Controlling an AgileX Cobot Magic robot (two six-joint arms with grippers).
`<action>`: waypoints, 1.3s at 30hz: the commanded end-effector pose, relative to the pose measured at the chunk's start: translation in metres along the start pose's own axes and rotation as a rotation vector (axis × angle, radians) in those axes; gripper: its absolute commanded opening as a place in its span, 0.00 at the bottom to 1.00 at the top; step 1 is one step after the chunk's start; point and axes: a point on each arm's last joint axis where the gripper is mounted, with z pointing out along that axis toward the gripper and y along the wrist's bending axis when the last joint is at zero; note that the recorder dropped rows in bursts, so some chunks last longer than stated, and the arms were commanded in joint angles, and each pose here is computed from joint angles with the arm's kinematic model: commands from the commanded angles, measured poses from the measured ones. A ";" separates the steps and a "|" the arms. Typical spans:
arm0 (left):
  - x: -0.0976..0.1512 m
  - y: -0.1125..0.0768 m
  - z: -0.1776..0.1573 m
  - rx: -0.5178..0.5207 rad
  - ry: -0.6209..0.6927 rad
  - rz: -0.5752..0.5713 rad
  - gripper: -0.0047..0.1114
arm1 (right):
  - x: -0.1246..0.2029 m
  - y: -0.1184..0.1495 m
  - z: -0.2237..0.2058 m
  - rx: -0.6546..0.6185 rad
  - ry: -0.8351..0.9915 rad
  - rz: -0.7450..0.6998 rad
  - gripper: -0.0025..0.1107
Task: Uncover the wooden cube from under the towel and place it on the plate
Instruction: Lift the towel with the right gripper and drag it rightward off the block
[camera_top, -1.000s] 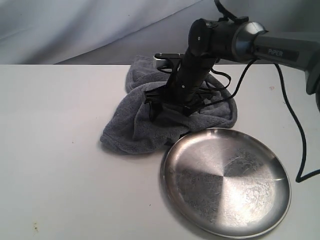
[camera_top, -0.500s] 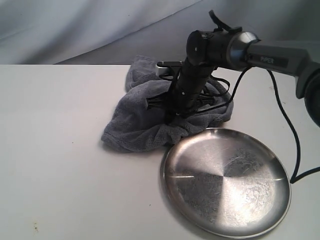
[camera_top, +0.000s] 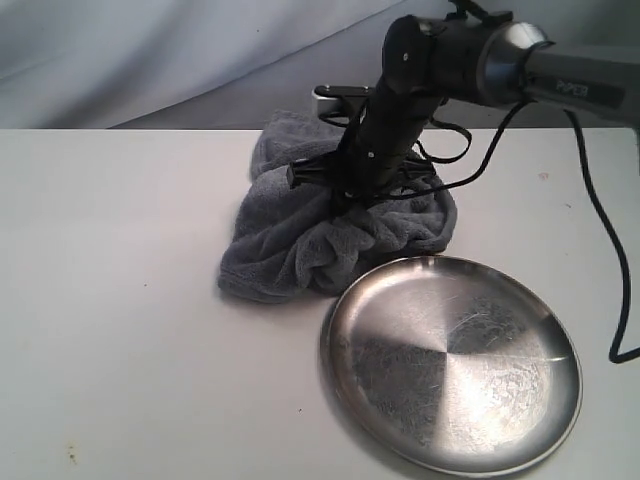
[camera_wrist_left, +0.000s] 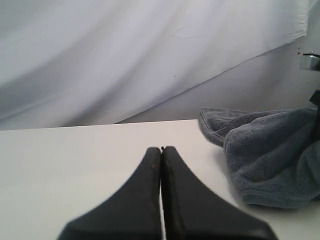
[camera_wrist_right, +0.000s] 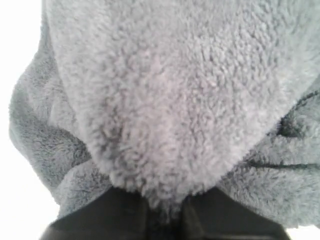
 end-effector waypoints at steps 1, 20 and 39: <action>0.001 0.000 0.000 0.005 0.000 -0.004 0.04 | -0.002 0.009 -0.035 -0.025 -0.057 -0.010 0.02; 0.001 0.000 0.000 0.005 0.000 -0.004 0.04 | -0.007 0.020 -0.118 -0.020 -0.302 -0.007 0.02; 0.001 0.000 0.000 0.005 0.000 -0.004 0.04 | -0.027 -0.007 -0.131 0.260 -0.567 0.116 0.02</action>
